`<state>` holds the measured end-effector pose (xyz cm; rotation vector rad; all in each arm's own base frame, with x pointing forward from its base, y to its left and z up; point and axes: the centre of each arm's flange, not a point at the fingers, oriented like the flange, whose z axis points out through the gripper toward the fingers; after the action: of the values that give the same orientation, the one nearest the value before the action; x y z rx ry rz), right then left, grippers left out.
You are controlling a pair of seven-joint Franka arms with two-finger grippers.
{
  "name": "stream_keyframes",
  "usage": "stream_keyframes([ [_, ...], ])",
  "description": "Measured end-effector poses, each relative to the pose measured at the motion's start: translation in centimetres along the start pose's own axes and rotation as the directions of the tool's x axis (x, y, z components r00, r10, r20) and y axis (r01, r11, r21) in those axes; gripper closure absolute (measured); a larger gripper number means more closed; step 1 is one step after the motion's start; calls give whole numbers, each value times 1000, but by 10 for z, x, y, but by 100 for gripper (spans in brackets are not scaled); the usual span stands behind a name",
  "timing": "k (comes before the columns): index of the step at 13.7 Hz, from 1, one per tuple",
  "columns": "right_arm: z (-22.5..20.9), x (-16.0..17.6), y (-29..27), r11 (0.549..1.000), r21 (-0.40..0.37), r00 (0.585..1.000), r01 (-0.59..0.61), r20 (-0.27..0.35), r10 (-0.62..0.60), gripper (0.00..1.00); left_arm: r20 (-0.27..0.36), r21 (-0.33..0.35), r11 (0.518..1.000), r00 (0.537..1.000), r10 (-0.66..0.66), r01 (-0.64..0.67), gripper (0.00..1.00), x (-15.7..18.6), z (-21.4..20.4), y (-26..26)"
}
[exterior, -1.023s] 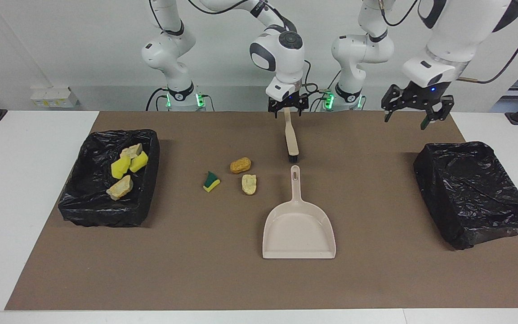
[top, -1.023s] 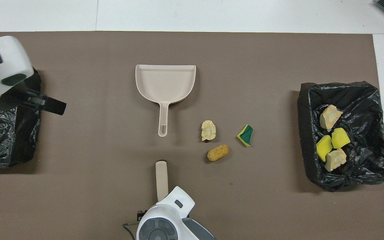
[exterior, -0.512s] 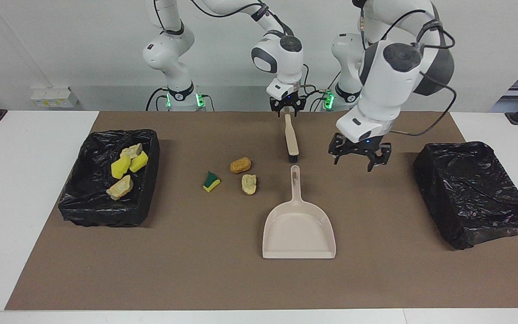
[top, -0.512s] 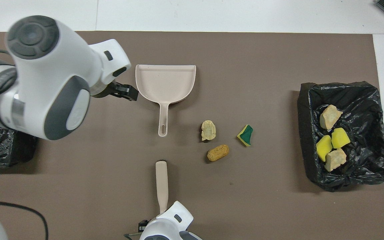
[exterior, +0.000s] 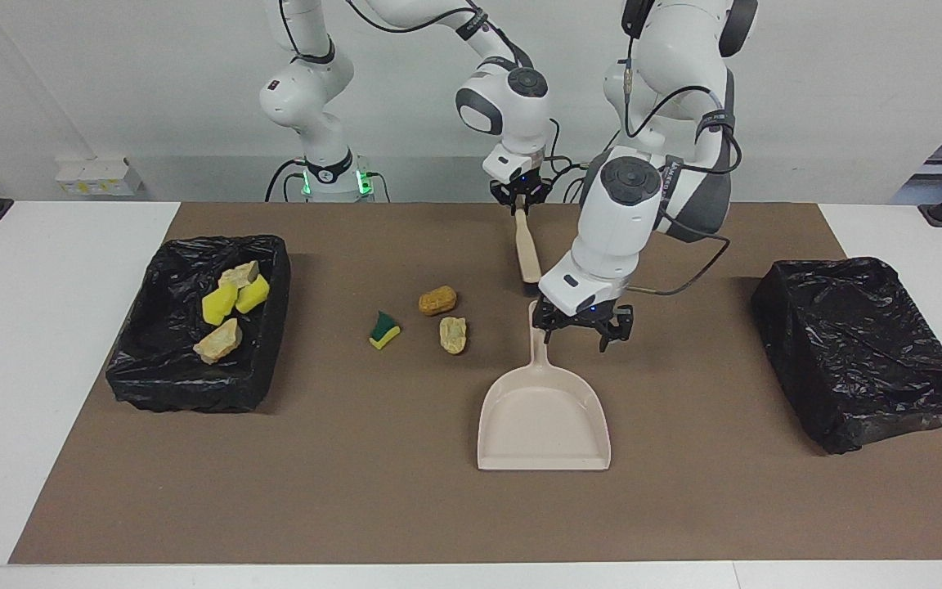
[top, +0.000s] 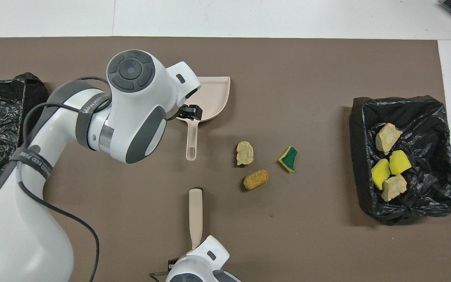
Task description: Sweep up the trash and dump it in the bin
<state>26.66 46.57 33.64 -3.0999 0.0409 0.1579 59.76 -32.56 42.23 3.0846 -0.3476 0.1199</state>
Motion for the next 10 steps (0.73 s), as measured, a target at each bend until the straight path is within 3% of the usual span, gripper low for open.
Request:
stream_keyframes([
  [5, -19, 26, 28, 996, -65, 996, -69, 50, 72, 74, 20, 1, 1000, 1000, -6, 6, 0, -23, 41, 25],
  [10, -110, 60, 118, 990, -99, 988, -98, 106, 108, 74, 21, 1, 999, 998, -54, 54, 0, -31, 58, 29],
])
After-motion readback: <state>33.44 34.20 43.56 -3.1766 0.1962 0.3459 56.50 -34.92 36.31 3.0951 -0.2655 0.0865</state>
